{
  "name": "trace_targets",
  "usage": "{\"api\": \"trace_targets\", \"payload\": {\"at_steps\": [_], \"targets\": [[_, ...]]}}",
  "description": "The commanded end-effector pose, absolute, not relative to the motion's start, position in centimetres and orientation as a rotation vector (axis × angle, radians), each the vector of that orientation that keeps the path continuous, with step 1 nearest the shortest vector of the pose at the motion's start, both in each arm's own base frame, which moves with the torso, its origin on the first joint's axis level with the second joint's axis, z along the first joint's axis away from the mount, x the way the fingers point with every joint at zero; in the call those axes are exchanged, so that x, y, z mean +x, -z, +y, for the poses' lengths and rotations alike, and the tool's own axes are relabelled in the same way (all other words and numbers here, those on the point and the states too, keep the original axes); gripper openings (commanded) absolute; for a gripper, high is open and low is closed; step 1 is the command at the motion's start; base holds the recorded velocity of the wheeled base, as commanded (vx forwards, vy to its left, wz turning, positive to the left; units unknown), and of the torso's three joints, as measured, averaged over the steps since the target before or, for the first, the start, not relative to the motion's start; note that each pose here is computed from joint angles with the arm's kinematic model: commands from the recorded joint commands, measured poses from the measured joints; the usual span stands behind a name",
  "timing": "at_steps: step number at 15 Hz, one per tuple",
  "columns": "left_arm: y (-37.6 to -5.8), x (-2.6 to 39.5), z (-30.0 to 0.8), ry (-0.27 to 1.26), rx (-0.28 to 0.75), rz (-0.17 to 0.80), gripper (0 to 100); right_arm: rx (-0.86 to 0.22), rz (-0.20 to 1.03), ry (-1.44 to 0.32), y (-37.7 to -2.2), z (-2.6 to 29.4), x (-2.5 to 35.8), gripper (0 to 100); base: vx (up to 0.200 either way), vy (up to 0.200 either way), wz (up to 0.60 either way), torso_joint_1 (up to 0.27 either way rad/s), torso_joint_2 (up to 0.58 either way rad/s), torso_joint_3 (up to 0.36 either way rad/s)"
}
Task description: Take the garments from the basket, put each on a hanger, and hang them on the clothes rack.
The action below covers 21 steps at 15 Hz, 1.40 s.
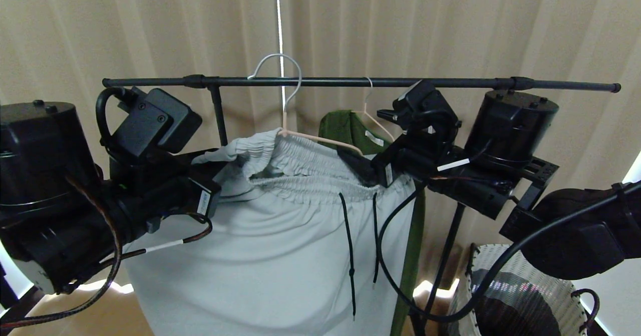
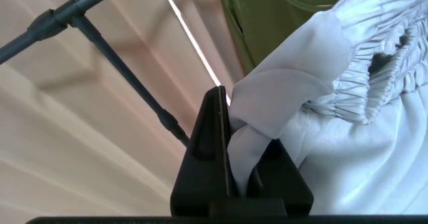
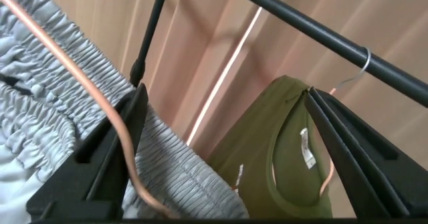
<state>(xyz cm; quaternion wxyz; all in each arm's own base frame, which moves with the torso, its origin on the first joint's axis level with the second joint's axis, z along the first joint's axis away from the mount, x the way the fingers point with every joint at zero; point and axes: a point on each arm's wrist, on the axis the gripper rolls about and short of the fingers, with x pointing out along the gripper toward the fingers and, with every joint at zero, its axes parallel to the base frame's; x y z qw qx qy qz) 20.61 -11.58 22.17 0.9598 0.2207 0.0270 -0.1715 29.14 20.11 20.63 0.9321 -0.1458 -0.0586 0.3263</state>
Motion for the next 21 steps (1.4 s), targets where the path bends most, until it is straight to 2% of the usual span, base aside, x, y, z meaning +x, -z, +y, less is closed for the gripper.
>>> {"api": "trace_targets", "payload": {"at_steps": [1,6,9,16,17,21], "targets": [[-22.16,20.57,-11.54,0.347,0.448,0.055,0,-0.3,-0.114,-0.67,-20.32,20.32,29.41,100,0.0,0.0,0.0,0.0,0.0,0.0],[-22.0,20.48,-11.71,0.36,0.45,0.058,0,-0.302,-0.108,-0.671,-20.1,20.39,29.51,100,0.0,0.0,0.0,0.0,0.0,0.0],[-21.61,20.24,-11.87,0.449,0.446,0.054,0,-0.303,-0.105,-0.673,-19.99,20.41,29.44,100,0.0,0.0,0.0,0.0,0.0,0.0],[-21.66,19.99,-11.72,0.45,0.448,0.049,0,-0.307,-0.097,-0.676,-19.69,20.34,29.24,100,0.0,0.0,0.0,0.0,0.0,0.0],[-21.66,19.97,-11.75,0.451,0.446,0.049,0,-0.308,-0.093,-0.678,-19.56,20.36,29.17,0,0.0,0.0,0.0,0.0,0.0,0.0],[-21.79,20.14,-11.78,0.448,0.446,0.045,0,-0.326,-0.104,-0.679,-19.66,20.4,29.05,0,0.0,0.0,0.0,0.0,0.0,0.0]]}}
